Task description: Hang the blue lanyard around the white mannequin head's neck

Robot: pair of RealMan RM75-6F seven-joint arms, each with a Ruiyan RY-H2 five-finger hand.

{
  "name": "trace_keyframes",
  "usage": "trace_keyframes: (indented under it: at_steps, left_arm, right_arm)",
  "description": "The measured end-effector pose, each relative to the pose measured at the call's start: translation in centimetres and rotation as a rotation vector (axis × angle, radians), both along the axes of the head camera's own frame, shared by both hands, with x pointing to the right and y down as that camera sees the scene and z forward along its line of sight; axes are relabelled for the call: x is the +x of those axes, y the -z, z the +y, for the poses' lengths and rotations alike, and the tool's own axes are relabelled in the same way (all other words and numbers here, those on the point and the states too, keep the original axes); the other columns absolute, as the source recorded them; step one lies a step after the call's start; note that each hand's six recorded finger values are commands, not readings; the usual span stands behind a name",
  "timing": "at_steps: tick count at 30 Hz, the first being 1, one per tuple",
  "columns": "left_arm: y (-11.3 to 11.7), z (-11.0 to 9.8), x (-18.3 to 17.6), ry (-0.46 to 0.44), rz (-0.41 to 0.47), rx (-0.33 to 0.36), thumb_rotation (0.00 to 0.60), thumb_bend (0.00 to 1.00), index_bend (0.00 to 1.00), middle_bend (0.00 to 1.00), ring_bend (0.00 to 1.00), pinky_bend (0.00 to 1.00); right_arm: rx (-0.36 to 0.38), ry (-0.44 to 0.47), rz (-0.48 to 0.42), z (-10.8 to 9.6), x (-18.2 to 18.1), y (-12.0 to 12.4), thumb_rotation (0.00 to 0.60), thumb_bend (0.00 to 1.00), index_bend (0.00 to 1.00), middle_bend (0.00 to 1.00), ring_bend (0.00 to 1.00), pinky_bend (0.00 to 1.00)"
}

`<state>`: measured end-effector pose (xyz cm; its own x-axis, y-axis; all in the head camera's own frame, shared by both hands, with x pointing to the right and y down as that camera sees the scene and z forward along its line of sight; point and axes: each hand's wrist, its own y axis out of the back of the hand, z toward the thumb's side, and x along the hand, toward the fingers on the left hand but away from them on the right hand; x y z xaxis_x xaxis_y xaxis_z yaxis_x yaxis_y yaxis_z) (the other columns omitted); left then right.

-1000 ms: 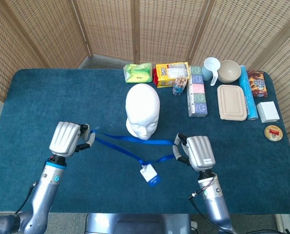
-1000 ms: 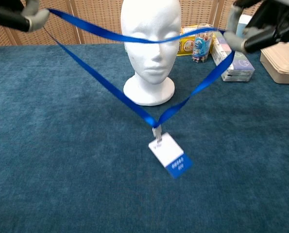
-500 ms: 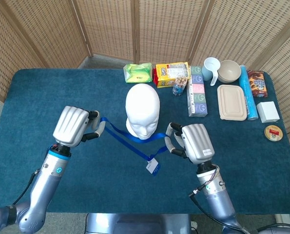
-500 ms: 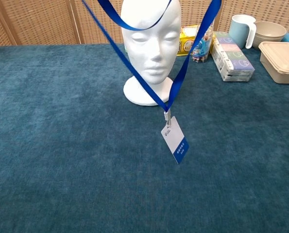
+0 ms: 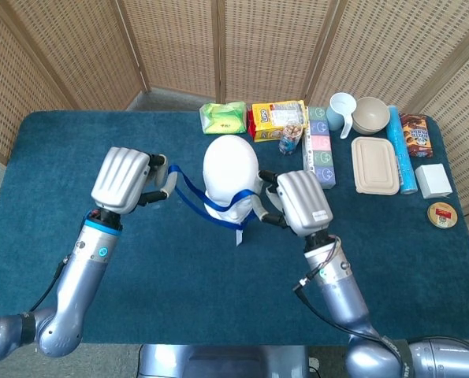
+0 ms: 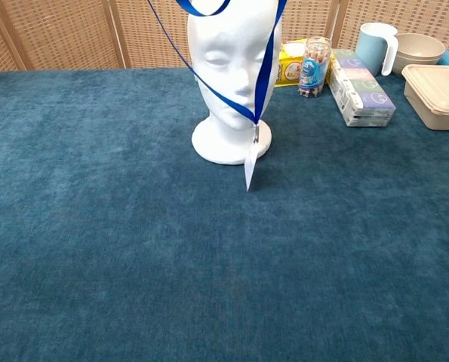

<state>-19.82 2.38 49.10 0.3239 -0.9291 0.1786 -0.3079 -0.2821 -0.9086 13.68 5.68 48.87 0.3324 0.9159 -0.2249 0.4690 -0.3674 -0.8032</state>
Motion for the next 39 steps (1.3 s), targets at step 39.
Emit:
trace_keyframes:
  at_steps: [39]
  left_arm:
    - [-4.5,-7.6,-0.6,0.154,0.003,-0.090,0.419,0.47,0.80,1.00,1.00,1.00]
  right_arm:
    - [-0.024,-0.128,0.062,-10.7,2.0,-2.5,0.593,0.56,0.67,0.98,1.00,1.00]
